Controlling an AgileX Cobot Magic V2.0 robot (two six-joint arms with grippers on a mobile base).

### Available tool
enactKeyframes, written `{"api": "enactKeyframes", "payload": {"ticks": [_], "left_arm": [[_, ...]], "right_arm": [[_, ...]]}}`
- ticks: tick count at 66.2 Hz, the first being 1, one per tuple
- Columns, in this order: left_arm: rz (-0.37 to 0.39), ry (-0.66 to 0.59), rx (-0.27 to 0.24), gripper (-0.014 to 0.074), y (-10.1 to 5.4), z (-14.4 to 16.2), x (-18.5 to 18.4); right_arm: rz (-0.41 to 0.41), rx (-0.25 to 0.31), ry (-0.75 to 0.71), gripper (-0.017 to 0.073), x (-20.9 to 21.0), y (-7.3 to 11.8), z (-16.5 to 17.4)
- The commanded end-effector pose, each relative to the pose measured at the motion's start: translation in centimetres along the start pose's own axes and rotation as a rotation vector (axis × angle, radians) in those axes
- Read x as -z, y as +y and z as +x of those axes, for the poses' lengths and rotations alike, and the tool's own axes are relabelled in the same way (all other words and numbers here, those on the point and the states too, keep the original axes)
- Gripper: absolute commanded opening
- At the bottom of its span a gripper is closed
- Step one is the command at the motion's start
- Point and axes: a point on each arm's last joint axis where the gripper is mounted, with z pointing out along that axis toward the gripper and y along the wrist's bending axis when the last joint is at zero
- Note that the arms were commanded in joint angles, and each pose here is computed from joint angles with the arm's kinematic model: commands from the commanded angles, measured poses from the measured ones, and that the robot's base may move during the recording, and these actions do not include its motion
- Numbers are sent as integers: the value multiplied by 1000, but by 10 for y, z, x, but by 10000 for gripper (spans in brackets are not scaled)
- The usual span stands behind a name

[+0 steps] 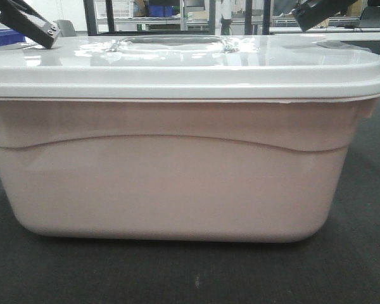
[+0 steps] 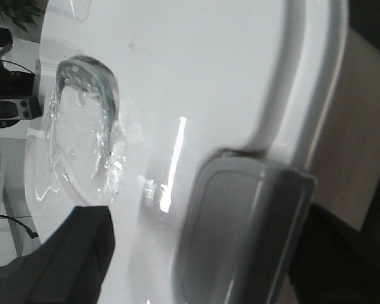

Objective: Grab white bin and place on right shelf
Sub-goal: 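Close both grippers on the white lid rim at opposite bin ends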

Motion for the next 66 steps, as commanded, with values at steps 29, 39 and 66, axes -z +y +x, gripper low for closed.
{"api": "enactKeyframes", "payload": {"ticks": [29,39,66], "left_arm": [[113,33,-27,312,-23,2,8],[108,37,-29,312,-23,3,8],[107,38,-31,312,-23,3,8]], "right_arm": [[-117,37,-3,622,8,23,0],[-117,39,-3,580,8,23,0],[-115,42,-6,445,8,23,0]]}}
